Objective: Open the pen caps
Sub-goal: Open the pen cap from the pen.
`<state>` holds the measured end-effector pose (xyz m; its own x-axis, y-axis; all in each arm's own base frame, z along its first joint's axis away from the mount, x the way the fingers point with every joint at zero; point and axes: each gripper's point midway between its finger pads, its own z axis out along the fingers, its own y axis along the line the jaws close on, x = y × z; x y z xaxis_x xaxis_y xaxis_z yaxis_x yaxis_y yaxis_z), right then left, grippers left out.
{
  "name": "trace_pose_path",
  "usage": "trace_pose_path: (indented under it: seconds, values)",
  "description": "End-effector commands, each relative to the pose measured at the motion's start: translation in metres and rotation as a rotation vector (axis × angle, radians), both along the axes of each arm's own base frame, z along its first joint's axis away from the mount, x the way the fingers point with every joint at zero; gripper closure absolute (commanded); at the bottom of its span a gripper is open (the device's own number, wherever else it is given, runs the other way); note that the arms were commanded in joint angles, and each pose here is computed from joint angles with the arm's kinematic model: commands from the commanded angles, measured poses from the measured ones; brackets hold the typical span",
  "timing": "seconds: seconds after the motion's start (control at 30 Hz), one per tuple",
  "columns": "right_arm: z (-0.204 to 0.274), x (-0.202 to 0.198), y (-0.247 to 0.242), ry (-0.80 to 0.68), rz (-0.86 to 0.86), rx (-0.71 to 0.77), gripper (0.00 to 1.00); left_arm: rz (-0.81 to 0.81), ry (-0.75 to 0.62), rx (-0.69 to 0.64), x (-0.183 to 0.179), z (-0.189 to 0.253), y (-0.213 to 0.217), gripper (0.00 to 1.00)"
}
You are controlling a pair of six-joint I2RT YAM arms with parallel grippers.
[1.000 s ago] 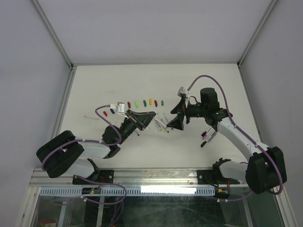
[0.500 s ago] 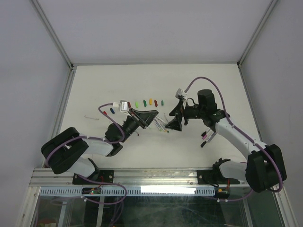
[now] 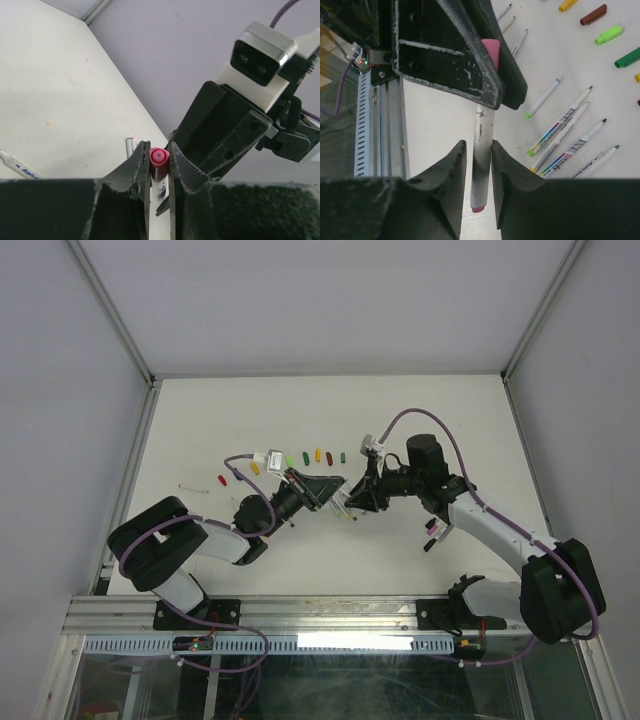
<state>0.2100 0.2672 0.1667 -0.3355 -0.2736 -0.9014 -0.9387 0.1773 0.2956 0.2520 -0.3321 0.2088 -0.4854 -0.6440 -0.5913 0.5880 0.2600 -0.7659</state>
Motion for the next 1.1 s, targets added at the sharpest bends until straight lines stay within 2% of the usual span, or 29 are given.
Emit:
trace_pose_path:
  seconds: [0.0, 0.07, 0.13, 0.23, 0.37, 0.43, 0.57, 0.8, 0.9, 1.07]
  values:
    - [0.010, 0.008, 0.006, -0.078, 0.006, 0.013, 0.82, -0.052, -0.090, -0.131, -0.010, 0.043, -0.005, 1.00]
    - [0.008, 0.011, 0.005, -0.080, -0.002, -0.001, 0.96, -0.051, -0.090, -0.131, -0.011, 0.043, -0.004, 1.00]
    - [0.009, 0.012, 0.005, -0.078, -0.001, -0.008, 1.00, -0.044, -0.087, -0.133, -0.011, 0.043, -0.002, 0.82]
    - [0.011, 0.009, 0.005, -0.067, 0.017, -0.003, 1.00, -0.023, -0.085, -0.141, -0.011, 0.045, 0.004, 0.66]
    - [0.015, 0.006, 0.005, -0.050, 0.026, 0.014, 1.00, 0.026, -0.065, -0.142, -0.007, 0.043, 0.014, 0.50]
    - [0.015, 0.008, 0.004, -0.047, 0.019, 0.013, 1.00, 0.028, -0.040, -0.157, -0.007, 0.043, 0.016, 0.49]
    - [0.016, 0.011, 0.002, -0.041, 0.004, 0.014, 1.00, 0.048, -0.018, -0.157, -0.004, 0.039, 0.019, 0.56]
    - [0.012, 0.013, 0.001, -0.029, -0.005, 0.006, 1.00, 0.040, -0.020, -0.146, -0.005, 0.039, 0.017, 0.78]
    - [0.012, 0.014, 0.001, -0.025, -0.011, 0.003, 1.00, 0.034, -0.024, -0.137, -0.005, 0.039, 0.015, 0.79]
    - [0.011, 0.016, 0.001, -0.018, -0.017, 0.002, 1.00, 0.025, -0.020, -0.111, -0.004, 0.034, 0.011, 0.71]
